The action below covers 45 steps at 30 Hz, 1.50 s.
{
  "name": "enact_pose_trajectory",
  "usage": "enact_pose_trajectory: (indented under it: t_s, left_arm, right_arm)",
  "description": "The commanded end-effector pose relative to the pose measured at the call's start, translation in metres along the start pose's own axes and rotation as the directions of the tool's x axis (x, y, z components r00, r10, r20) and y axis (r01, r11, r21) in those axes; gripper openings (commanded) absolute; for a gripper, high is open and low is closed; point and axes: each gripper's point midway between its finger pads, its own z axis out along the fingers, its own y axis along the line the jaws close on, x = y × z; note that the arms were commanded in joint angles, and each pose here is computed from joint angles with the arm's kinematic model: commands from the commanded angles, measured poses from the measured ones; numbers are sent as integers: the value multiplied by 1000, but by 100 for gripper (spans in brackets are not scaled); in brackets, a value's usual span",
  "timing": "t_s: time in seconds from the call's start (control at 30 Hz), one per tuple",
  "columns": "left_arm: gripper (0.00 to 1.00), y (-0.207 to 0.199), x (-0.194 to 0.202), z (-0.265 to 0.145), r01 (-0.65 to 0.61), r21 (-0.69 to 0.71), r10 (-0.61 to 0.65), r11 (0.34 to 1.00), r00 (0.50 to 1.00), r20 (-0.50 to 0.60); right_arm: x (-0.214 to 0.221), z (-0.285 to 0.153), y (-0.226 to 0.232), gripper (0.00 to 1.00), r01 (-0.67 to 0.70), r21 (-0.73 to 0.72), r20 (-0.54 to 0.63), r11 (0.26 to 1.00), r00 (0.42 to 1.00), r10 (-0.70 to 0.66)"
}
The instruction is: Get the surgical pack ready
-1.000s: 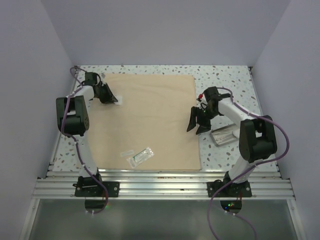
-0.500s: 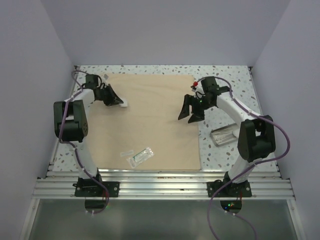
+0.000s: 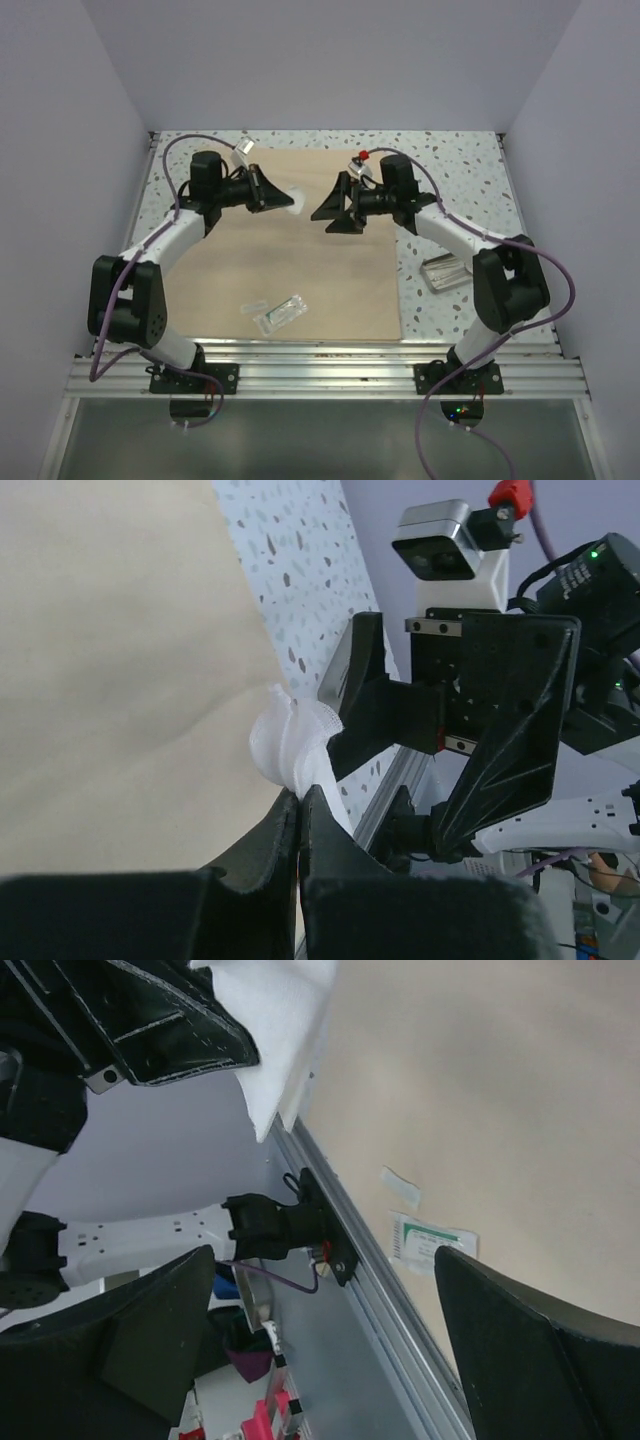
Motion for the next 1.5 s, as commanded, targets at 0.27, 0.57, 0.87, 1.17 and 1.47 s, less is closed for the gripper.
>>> enact_pose_trajectory:
  t_s: [0.27, 0.57, 0.87, 1.17, 1.47]
  left_arm:
    - [0, -58, 27, -7, -4, 183, 5, 983, 1000, -10]
    - [0, -64, 41, -11, -10, 196, 14, 981, 1000, -21]
    - [0, -71, 48, -11, -4, 221, 12, 975, 999, -34]
    - [26, -64, 45, -8, -31, 166, 37, 986, 999, -32]
    - [64, 47, 45, -27, -79, -391, 28, 917, 991, -134]
  right_arm:
    - [-10, -2, 64, 89, 34, -213, 135, 976, 991, -5]
    - [-7, -1, 60, 72, 0, -216, 156, 976, 987, 34]
    - [-5, 1, 65, 56, -11, -243, 157, 970, 986, 50]
    - [-4, 2, 59, 0, -20, -207, 169, 978, 984, 56]
    - [-19, -84, -42, 0, -198, 236, 357, 951, 928, 105]
